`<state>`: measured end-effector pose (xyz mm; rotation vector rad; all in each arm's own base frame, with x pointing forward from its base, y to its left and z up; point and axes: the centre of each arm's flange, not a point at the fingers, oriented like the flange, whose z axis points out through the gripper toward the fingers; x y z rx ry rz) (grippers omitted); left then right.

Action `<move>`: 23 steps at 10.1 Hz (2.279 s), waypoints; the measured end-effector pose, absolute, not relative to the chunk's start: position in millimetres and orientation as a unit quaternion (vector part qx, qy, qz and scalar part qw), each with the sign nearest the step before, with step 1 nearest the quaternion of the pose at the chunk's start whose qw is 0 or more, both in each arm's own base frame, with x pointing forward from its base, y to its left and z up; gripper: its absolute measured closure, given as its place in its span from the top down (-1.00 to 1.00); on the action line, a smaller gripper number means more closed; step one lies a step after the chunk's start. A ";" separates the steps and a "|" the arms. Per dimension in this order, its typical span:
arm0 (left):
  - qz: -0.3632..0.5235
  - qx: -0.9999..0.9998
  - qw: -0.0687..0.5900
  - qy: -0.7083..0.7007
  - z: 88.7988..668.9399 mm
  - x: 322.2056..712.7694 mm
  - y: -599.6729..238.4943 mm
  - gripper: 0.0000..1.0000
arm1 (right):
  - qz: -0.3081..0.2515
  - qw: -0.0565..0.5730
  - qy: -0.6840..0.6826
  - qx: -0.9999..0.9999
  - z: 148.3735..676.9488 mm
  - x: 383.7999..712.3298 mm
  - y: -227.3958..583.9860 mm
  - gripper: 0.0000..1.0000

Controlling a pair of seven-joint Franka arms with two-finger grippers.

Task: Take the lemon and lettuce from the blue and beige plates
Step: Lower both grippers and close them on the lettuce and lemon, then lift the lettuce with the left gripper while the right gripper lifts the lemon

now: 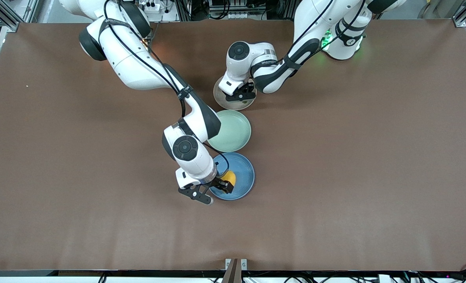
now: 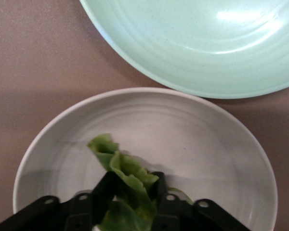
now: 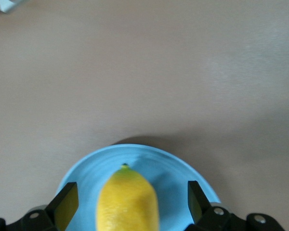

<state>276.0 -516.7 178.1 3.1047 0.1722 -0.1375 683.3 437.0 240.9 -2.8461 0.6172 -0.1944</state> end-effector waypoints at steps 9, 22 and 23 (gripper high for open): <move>0.017 0.997 -0.001 0.079 235.4 347.0 -500.1 -0.93 | -0.054 0.112 0.240 -0.963 212.6 667.9 457.0 0.88; 0.048 0.998 0.017 -0.028 354.2 565.3 -300.4 -0.93 | 0.010 0.100 0.259 -0.961 332.5 726.3 328.5 0.24; 0.046 0.998 0.016 -0.032 349.5 584.1 -274.0 -0.93 | 0.033 0.080 0.253 -0.964 347.0 726.7 302.1 0.24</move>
